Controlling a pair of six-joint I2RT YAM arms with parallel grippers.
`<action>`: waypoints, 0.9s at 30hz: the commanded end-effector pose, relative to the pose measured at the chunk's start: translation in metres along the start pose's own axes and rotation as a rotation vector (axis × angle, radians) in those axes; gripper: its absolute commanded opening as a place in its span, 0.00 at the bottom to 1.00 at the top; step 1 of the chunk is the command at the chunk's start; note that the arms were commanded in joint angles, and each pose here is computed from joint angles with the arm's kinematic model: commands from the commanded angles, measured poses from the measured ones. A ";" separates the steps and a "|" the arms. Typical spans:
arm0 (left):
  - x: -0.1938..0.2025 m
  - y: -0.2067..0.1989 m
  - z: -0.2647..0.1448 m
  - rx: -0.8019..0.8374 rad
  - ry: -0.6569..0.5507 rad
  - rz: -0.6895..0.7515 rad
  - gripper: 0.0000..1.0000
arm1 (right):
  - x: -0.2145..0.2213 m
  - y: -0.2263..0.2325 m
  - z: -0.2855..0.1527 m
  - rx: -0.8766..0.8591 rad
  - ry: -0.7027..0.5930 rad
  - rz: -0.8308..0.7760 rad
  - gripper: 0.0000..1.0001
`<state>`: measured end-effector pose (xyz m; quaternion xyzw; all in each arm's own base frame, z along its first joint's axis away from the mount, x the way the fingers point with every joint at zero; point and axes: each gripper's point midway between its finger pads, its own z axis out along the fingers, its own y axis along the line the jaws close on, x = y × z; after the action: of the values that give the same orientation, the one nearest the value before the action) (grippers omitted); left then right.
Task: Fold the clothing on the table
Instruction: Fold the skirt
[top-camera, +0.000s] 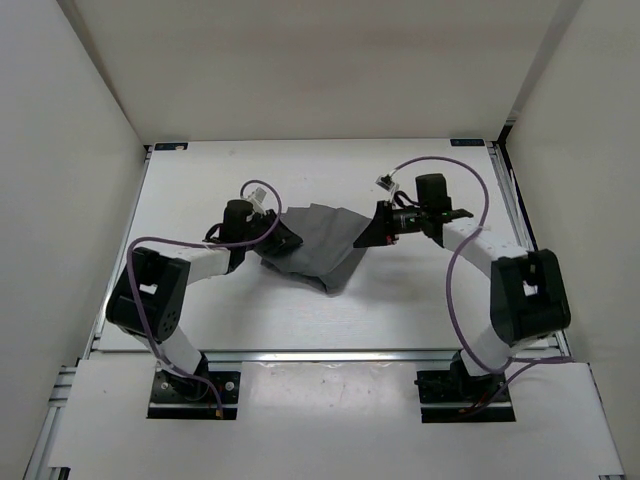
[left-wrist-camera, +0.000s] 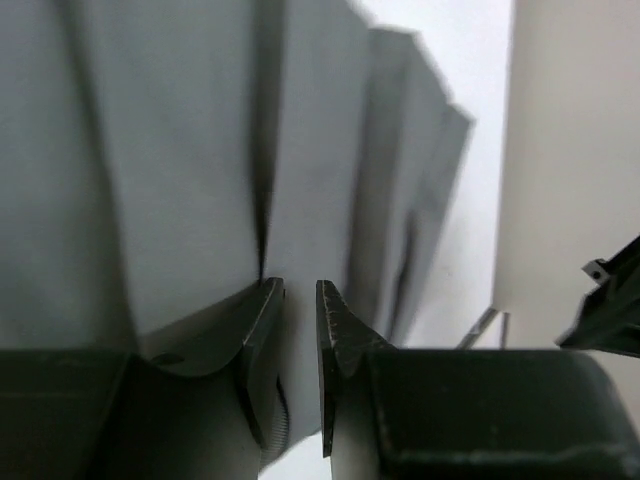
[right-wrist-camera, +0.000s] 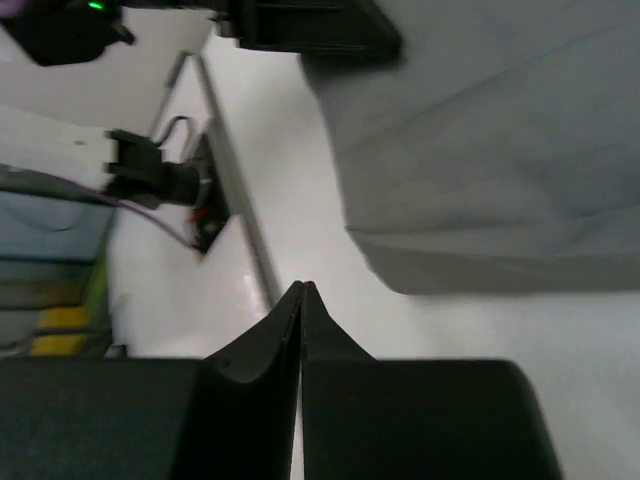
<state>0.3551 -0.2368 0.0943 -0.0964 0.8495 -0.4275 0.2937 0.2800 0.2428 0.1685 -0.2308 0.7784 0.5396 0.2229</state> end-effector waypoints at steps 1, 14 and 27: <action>0.015 0.033 0.001 -0.064 0.020 0.026 0.30 | -0.015 0.035 0.016 -0.233 0.025 0.096 0.00; -0.007 0.057 0.002 -0.107 -0.067 -0.030 0.36 | 0.035 0.004 0.102 -0.183 0.194 0.527 0.00; -0.018 0.052 -0.017 -0.092 -0.116 -0.033 0.37 | 0.091 -0.057 0.125 0.008 0.257 0.909 0.00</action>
<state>0.3638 -0.1943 0.0527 -0.1495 0.8589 -0.3851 0.3029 0.2609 0.3359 0.0587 -0.0030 0.8143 0.5749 -0.0801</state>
